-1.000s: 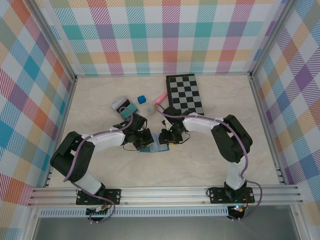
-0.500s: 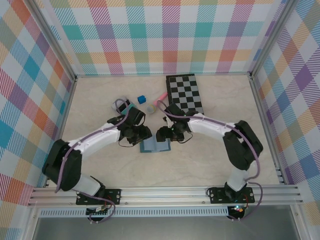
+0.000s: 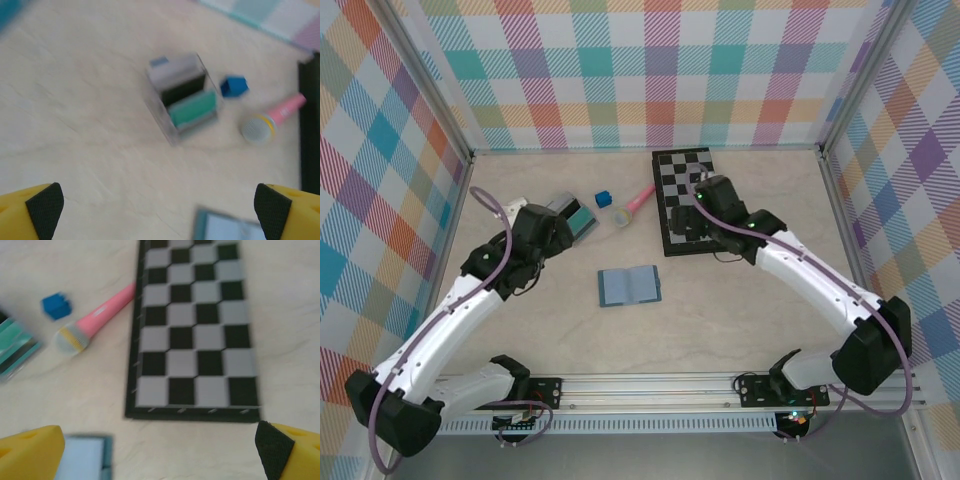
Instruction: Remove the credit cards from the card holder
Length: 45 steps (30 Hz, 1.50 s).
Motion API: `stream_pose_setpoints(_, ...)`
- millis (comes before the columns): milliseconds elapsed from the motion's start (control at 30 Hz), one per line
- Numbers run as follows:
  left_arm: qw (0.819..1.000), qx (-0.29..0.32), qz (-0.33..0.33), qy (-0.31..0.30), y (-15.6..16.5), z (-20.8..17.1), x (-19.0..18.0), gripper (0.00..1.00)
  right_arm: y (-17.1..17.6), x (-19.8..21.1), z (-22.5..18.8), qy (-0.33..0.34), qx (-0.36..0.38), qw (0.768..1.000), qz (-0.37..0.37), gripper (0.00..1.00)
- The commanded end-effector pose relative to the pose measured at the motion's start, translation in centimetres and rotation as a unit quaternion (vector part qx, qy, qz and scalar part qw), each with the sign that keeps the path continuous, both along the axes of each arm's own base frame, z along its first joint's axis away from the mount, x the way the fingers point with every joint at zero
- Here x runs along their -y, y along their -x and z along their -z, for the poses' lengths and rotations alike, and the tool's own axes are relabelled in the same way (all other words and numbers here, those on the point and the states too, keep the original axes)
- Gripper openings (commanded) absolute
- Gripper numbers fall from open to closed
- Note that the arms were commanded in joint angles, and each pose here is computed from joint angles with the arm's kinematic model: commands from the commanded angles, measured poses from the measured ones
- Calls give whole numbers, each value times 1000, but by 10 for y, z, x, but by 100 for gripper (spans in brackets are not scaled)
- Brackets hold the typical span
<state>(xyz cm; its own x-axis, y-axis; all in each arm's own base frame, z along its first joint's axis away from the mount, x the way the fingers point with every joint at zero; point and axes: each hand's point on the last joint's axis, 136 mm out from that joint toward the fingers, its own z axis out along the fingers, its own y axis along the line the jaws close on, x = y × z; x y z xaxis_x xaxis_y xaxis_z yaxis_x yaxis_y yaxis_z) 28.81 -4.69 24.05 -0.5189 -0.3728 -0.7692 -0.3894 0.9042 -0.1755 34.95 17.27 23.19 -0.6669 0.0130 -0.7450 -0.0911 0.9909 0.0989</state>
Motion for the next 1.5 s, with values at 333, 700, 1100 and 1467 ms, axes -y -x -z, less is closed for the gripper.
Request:
stream_pose_setpoints(333, 975, 58, -130, -172, -19, 64, -84, 100, -30, 154, 53, 83, 47, 975, 201, 100)
stream_pose_setpoints(700, 983, 83, -52, -154, -39, 123, -99, 100, -26, 179, 119, 105, 72, 976, 177, 100)
stream_pose_setpoints(1100, 973, 171, 115, -99, -75, 119, -46, 100, -44, 150, 125, 84, 142, 984, 72, 100)
stream_pose_setpoints(1467, 977, 145, 110, -108, -96, 153, -47, 100, -48, 151, 129, 42, 170, 983, 51, 100)
